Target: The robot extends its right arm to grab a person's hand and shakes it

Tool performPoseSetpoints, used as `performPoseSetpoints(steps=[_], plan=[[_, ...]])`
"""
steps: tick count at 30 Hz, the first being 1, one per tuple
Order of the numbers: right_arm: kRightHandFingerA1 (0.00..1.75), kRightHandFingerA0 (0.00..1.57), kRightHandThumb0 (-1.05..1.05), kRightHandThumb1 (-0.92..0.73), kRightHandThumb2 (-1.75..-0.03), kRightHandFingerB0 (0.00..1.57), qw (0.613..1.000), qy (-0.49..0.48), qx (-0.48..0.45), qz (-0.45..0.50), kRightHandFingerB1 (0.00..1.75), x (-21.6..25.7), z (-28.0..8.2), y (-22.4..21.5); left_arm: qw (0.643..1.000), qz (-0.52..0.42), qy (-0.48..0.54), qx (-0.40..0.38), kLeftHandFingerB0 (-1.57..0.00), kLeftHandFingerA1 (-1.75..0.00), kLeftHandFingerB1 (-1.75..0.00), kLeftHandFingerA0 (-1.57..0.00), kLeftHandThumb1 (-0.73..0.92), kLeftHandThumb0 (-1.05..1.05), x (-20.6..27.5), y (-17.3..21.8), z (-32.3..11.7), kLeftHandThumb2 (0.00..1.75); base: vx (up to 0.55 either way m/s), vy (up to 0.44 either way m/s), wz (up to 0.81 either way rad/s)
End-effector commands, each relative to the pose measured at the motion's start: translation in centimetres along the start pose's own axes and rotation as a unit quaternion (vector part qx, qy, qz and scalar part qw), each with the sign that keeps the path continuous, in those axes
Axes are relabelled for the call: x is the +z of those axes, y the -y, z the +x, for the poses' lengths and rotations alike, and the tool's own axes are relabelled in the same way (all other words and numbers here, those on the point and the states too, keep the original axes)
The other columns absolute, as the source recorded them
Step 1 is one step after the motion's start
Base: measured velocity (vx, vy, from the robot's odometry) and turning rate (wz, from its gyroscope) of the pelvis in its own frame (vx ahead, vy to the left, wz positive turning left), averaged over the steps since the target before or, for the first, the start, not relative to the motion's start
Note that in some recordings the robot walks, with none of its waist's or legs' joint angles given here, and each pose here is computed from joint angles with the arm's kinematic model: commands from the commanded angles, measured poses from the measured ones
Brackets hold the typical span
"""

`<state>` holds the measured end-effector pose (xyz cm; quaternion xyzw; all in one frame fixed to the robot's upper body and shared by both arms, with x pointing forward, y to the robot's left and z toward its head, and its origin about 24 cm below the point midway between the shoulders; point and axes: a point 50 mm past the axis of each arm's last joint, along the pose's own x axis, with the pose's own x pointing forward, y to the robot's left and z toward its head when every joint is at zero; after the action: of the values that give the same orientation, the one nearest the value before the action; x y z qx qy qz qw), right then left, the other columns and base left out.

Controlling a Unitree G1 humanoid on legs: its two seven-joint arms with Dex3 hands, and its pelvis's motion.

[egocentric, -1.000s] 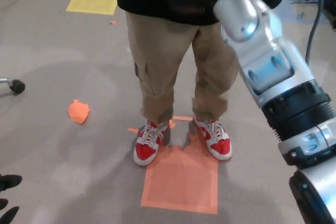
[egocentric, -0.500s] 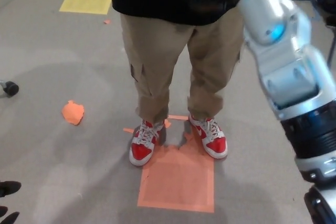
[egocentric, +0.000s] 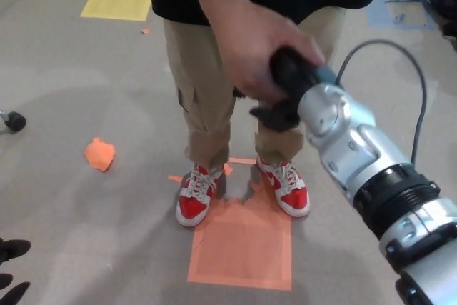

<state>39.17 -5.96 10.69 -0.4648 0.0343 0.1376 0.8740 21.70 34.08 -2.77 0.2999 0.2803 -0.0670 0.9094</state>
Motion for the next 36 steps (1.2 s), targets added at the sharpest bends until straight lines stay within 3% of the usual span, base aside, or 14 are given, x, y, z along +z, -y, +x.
performPoseSetpoints(steps=[1,5,6,7,8,10,11,14,19,20,25,27,29,36], plan=[[1.03,0.96,-0.19,-0.73,-0.61,0.68,1.000,-0.016,0.026,-0.004,0.99,-2.1,-0.1,-2.8,1.000,-0.010,-0.019,0.001,-0.06,-0.50,-0.49,-0.08,0.60,-0.27,-0.4,-0.7,-0.2,1.08,0.00,0.000,0.00],[0.92,1.08,-0.29,-0.75,-0.62,0.56,0.999,-0.016,0.016,0.024,0.60,-2.5,-0.1,-2.7,1.000,-0.013,-0.014,0.008,-0.07,-0.50,-0.49,-0.09,0.60,-0.26,-0.5,-0.5,-0.3,1.08,0.00,0.000,0.00],[0.79,0.92,-0.41,-0.70,-0.61,0.39,0.999,-0.009,0.013,0.037,0.38,-2.7,-0.2,-2.7,1.000,-0.014,-0.014,0.009,-0.19,-0.37,-0.29,-0.30,0.79,-0.46,-0.5,-0.4,-0.3,0.64,0.00,0.000,0.00],[0.79,0.92,-0.41,-0.70,-0.61,0.39,0.999,-0.004,0.013,0.044,0.38,-2.9,-0.2,-2.7,1.000,-0.013,-0.016,0.010,-0.19,-0.37,-0.29,-0.30,0.79,-0.46,-0.5,-0.4,-0.3,0.64,0.00,0.000,0.00],[0.51,0.29,-0.72,-0.53,-0.87,0.04,0.998,-0.004,0.027,0.049,0.28,-3.3,-0.3,-2.4,1.000,-0.002,-0.016,0.009,-0.19,-0.38,-0.29,-0.31,0.80,-0.47,-0.5,-0.4,-0.2,0.63,0.00,0.000,0.00],[0.33,0.18,-0.78,-0.66,-0.60,0.00,0.998,-0.006,0.040,0.051,0.20,-3.8,-0.3,-2.0,1.000,0.009,-0.019,0.008,-0.19,-0.37,-0.29,-0.29,0.80,-0.49,-0.6,-0.4,-0.2,0.64,0.00,0.000,0.00],[0.16,0.00,-0.83,-0.52,-0.93,0.00,0.997,-0.005,0.046,0.065,0.09,-4.2,-0.4,-1.7,1.000,0.008,-0.021,0.008,-0.07,-0.50,-0.49,-0.10,0.58,-0.27,-0.6,-0.4,-0.3,1.08,0.00,0.000,0.00],[0.04,0.00,-0.91,-0.59,-0.92,0.00,0.995,-0.018,0.036,0.096,0.00,-5.9,-0.8,-0.6,1.000,0.010,-0.022,0.008,-0.19,-0.37,-0.29,-0.30,0.80,-0.49,-0.8,-0.4,-0.4,0.64,0.00,0.000,0.00],[0.05,0.00,-0.90,-0.59,-0.91,0.00,0.991,-0.067,0.015,0.111,0.00,-10.4,-2.1,0.7,1.000,-0.009,-0.018,0.004,-0.19,-0.39,-0.29,-0.33,0.80,-0.49,-0.8,-0.5,-0.4,0.63,0.00,0.000,0.00],[0.07,0.00,-0.88,-0.58,-0.90,0.00,0.989,-0.084,0.015,0.118,0.00,-11.8,-2.7,0.7,1.000,-0.010,-0.020,0.003,-0.07,-0.50,-0.49,-0.08,0.59,-0.27,-0.9,-0.5,-0.4,1.08,0.00,0.000,0.00],[0.06,0.00,-0.86,-0.58,-0.88,0.00,0.979,-0.159,0.031,0.126,0.00,-16.8,-5.0,-0.1,1.000,-0.002,-0.028,-0.001,-0.17,-0.34,-0.28,-0.24,0.81,-0.48,-0.8,-0.5,-0.3,0.64,0.00,0.000,0.00],[0.07,0.00,-0.86,-0.59,-0.89,0.00,0.975,-0.181,0.037,0.124,0.00,-18.0,-5.6,-0.3,1.000,-0.003,-0.026,0.002,-0.17,-0.37,-0.29,-0.29,0.80,-0.47,-0.5,-0.5,0.0,0.64,0.00,0.000,0.00],[0.07,0.00,-0.85,-0.58,-0.88,0.00,0.968,-0.204,0.044,0.139,0.00,-19.5,-6.6,-0.8,1.000,-0.007,-0.023,0.009,-0.08,-0.50,-0.49,-0.10,0.59,-0.26,-0.3,-0.6,0.2,1.07,0.00,0.000,0.00],[0.07,0.00,-0.84,-0.59,-0.88,0.00,0.952,-0.261,0.084,0.135,0.00,-23.1,-9.8,-3.3,0.999,-0.020,-0.034,-0.001,-0.13,-0.45,-0.38,-0.26,0.67,-0.56,-1.5,0.8,-0.1,0.83,0.00,0.000,0.00]])
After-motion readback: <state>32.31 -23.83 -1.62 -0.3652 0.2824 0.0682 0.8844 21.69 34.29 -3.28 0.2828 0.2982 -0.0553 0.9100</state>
